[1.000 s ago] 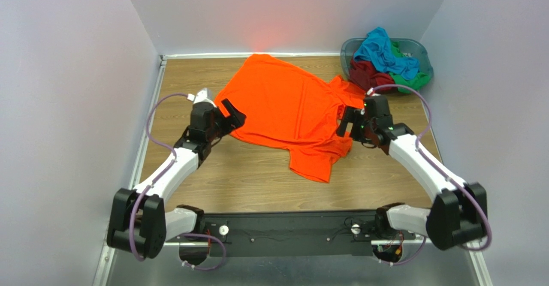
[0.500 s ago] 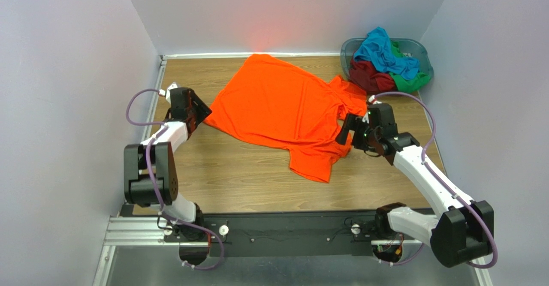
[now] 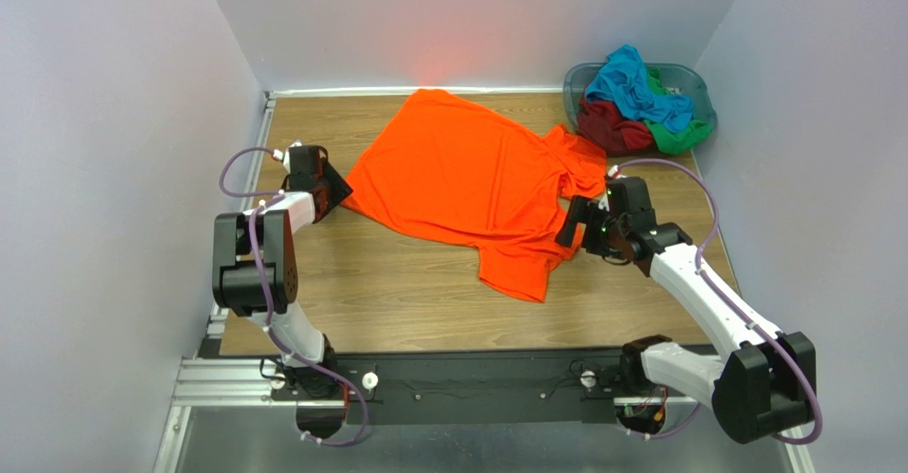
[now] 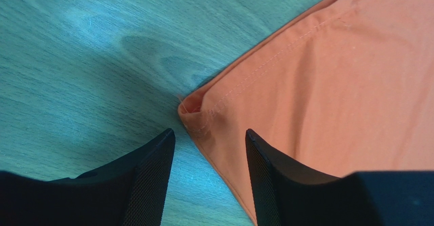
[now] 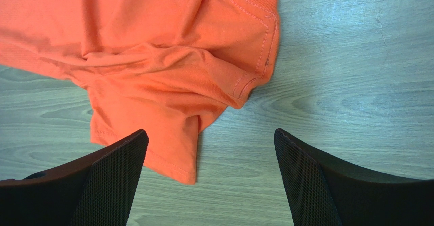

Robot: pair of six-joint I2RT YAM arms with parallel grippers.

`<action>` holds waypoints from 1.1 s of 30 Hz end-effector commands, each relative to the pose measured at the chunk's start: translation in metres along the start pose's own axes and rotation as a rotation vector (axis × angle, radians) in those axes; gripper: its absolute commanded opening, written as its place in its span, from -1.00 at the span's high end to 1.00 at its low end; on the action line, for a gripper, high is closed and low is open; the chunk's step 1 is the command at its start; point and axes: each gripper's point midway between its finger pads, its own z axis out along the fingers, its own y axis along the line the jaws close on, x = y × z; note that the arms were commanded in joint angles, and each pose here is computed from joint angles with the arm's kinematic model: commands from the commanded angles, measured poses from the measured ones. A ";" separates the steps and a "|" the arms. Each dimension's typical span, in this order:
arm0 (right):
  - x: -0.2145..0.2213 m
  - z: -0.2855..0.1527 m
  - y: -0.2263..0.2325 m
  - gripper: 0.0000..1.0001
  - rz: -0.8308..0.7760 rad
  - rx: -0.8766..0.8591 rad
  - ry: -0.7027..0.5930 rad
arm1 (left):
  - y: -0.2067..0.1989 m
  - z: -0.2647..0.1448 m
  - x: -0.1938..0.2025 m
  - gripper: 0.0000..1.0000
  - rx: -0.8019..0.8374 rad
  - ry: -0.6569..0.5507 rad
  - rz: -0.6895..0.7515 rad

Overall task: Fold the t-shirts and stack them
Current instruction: Flatten the tshirt out

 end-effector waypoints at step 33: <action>0.146 -0.003 0.027 -0.98 -0.021 0.088 0.313 | 0.071 -0.077 0.072 1.00 -0.108 -0.046 -0.169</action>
